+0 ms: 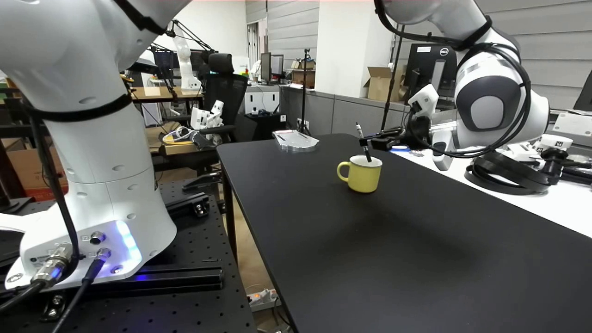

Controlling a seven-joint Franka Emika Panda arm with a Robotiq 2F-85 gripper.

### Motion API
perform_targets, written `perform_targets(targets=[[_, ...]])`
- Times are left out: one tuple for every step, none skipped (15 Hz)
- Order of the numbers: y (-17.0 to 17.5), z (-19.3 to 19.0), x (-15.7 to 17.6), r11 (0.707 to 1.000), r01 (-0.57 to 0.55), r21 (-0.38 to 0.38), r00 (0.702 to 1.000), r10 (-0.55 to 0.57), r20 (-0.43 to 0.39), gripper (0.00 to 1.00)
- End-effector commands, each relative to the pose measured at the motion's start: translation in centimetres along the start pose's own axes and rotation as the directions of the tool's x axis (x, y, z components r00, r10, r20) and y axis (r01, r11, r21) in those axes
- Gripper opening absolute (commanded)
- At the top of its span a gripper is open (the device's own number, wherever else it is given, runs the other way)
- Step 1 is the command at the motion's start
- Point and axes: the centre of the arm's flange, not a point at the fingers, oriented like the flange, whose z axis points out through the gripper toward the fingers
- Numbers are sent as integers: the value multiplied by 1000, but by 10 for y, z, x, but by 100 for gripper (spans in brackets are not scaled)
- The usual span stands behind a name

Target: Put the pen in the yellow cup

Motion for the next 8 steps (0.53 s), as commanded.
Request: perform_targets(targets=[[-13,-3,-1,1000,26,-10,999,-27,-20,4],[-16,-4,-5,999,38,-10,999,-38,-20,41],[-20,-5,-13,998,57,-9,998,-57,-14,41],[-26,-8,-26,996,84,-11,996,-84,-19,46],[-31,-11,-37,994,110,-11,994,-111,-25,54],[-37,-17,-53,989,144,-14,989,-145,-33,60],[-42,-21,-67,985,171,-20,984,-172,-38,68],[-45,-27,-85,979,203,-27,978,-204,-50,74]])
